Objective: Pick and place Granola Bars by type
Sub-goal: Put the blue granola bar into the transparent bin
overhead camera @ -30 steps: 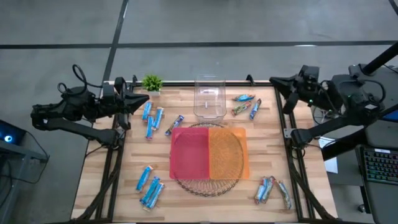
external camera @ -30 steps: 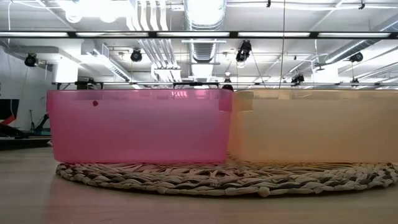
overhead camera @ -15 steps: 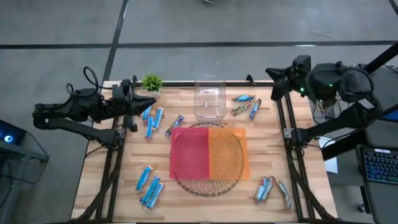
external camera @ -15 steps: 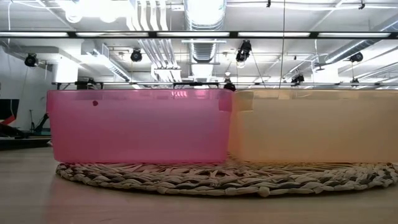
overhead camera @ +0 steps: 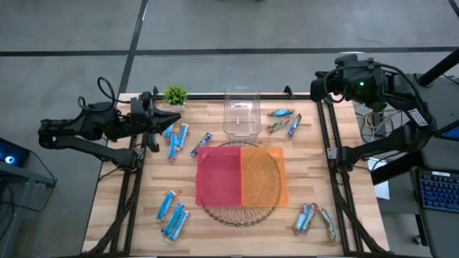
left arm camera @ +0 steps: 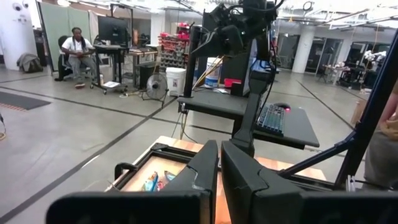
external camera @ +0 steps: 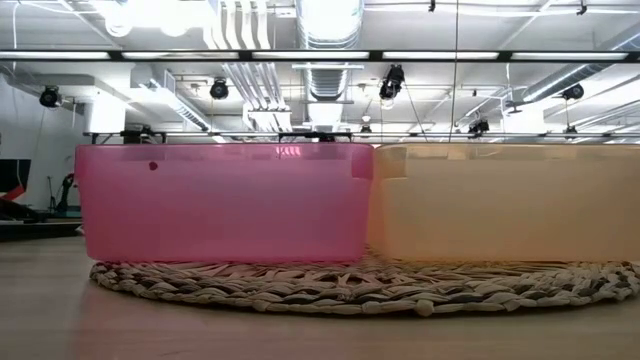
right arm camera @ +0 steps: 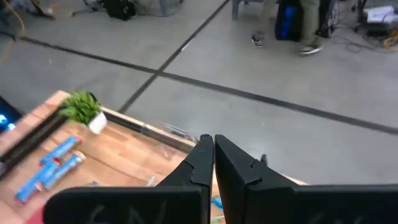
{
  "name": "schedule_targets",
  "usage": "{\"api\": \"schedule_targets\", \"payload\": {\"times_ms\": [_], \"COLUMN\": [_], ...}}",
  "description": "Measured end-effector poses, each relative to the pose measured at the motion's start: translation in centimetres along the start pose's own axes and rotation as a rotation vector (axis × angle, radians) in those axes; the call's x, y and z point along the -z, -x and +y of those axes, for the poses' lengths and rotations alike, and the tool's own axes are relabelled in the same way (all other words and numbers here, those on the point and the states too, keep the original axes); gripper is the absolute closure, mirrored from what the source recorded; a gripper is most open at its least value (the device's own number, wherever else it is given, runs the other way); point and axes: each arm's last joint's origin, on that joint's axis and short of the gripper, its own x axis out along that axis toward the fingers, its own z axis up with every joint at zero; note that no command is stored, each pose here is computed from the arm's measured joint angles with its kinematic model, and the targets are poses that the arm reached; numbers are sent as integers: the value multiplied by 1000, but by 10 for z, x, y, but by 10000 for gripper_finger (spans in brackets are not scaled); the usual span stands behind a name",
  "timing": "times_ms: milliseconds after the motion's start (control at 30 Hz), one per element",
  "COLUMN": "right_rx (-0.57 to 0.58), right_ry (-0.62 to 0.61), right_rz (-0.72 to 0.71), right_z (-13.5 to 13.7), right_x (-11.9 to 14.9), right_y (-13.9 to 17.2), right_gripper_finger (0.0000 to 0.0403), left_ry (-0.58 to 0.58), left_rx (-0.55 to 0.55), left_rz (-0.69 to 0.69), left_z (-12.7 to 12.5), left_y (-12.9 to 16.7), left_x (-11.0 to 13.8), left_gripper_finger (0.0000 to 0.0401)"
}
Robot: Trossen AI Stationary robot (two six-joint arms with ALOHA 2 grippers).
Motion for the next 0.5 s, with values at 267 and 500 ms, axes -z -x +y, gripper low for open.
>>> {"api": "schedule_targets", "payload": {"times_ms": [267,500], "right_rx": [15,2], "right_ry": [70,116], "right_rz": [21,86], "right_z": [4,20], "right_x": [6,7], "right_y": [-8,-28], "right_gripper_finger": [394,394], "left_ry": [0,3], "left_rx": [-1,-2], "left_rz": [6,13], "left_z": [-1,-1], "left_y": [-2,-4], "left_x": [1,2], "left_gripper_finger": [396,396]}}
